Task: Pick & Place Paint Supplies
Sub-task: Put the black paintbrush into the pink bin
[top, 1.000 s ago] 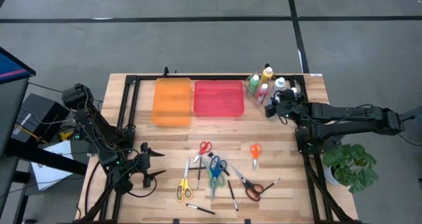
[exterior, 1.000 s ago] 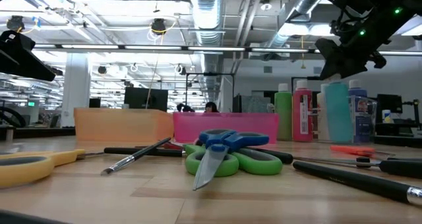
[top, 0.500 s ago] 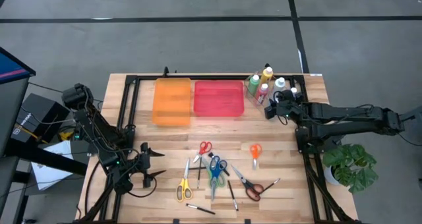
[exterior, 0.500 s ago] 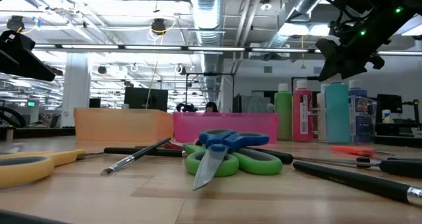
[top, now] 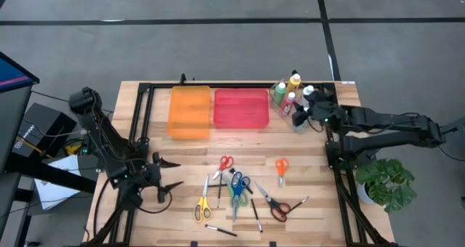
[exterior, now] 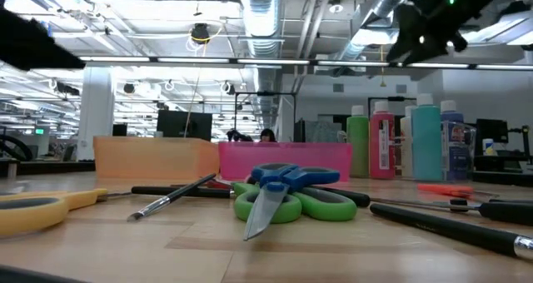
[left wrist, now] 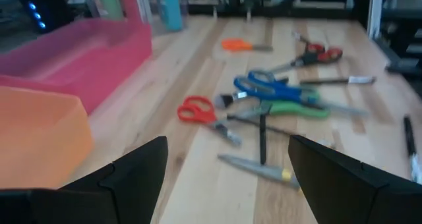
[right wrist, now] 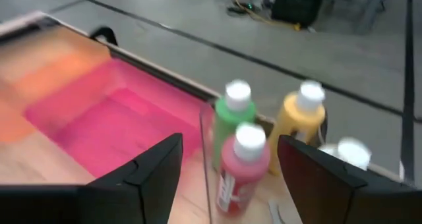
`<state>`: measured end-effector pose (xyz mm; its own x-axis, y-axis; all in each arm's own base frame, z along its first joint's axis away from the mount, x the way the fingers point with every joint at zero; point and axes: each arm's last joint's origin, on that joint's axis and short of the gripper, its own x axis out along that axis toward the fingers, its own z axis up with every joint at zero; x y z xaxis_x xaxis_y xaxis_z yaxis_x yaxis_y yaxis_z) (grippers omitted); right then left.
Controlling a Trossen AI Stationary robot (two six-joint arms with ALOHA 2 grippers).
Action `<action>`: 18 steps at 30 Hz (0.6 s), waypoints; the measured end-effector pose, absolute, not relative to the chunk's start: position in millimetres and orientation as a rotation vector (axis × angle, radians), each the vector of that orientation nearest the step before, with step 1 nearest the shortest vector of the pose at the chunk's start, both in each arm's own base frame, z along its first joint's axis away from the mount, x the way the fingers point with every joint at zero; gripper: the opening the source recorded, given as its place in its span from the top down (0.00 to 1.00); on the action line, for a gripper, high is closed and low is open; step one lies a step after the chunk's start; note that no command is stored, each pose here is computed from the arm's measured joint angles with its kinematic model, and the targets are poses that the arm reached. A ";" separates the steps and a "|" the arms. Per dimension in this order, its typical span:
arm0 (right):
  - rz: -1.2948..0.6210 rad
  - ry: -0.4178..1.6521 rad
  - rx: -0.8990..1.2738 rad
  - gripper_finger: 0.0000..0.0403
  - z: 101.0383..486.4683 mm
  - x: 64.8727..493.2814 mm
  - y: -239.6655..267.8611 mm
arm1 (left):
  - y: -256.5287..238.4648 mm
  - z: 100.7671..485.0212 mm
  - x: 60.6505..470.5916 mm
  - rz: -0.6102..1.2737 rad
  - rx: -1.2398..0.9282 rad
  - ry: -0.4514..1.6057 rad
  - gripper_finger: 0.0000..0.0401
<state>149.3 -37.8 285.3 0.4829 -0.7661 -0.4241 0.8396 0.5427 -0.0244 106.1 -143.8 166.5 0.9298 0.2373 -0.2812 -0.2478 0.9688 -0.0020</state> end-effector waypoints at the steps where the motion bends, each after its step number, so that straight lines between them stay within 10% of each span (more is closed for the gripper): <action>1: -0.976 0.403 0.187 0.39 291.3 149.5 -37.0 | -142.3 170.8 105.3 0.246 -0.048 0.272 0.23; 18: -0.642 0.391 0.141 0.39 313.0 162.3 11.8 | -124.7 239.1 137.0 -0.219 -0.111 0.120 0.23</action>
<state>162.3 11.8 313.0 0.7308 -0.5550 -0.3973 0.6074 0.7943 0.0078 137.0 -124.7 239.1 0.9690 -0.2230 -0.1064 0.2098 0.9700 -0.1229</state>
